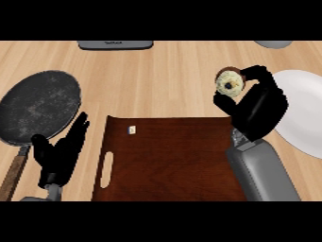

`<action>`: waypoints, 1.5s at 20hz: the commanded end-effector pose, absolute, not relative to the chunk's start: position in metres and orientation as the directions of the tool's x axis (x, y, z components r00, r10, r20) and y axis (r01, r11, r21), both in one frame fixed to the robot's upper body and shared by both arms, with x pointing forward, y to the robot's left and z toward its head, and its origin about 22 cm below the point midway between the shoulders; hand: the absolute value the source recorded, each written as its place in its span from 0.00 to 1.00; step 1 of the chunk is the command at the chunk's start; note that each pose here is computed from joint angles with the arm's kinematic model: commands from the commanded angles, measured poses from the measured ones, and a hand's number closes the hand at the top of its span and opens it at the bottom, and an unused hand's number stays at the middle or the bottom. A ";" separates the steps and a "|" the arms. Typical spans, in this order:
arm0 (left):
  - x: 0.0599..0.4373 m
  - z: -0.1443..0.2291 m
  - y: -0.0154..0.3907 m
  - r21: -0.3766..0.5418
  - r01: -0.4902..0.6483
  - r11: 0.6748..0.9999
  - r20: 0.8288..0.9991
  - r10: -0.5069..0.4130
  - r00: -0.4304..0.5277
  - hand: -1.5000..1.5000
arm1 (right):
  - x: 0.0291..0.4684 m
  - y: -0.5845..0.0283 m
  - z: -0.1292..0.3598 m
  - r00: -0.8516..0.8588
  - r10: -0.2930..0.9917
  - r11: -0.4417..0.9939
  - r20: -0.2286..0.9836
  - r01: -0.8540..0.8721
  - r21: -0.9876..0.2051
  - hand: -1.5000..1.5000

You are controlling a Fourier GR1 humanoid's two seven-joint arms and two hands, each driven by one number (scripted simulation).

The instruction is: Pick the cupcake from the tray and place it in the plate

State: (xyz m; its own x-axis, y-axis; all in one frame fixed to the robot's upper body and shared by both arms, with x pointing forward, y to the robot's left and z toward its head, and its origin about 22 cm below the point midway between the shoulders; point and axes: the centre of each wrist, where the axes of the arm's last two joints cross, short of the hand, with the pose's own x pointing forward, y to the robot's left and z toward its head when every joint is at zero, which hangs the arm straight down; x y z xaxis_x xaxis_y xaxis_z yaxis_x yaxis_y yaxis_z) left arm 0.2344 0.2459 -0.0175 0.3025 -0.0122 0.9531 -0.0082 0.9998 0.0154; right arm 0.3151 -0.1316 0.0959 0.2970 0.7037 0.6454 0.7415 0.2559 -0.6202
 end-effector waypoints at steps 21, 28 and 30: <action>0.229 -0.027 0.238 0.001 0.017 1.000 0.934 -0.007 0.357 0.50 | 0.330 -0.402 0.048 0.434 0.542 -0.008 0.719 0.859 -0.512 1.00; 0.234 -0.037 0.242 0.017 0.032 0.999 0.934 -0.027 0.356 0.50 | 0.320 -0.428 0.015 0.628 0.373 0.250 0.682 0.640 -0.726 0.00; 0.237 -0.030 0.252 0.011 0.029 1.000 0.935 -0.020 0.355 0.50 | 0.321 -0.433 0.012 0.575 0.394 0.287 0.717 0.664 -0.691 0.00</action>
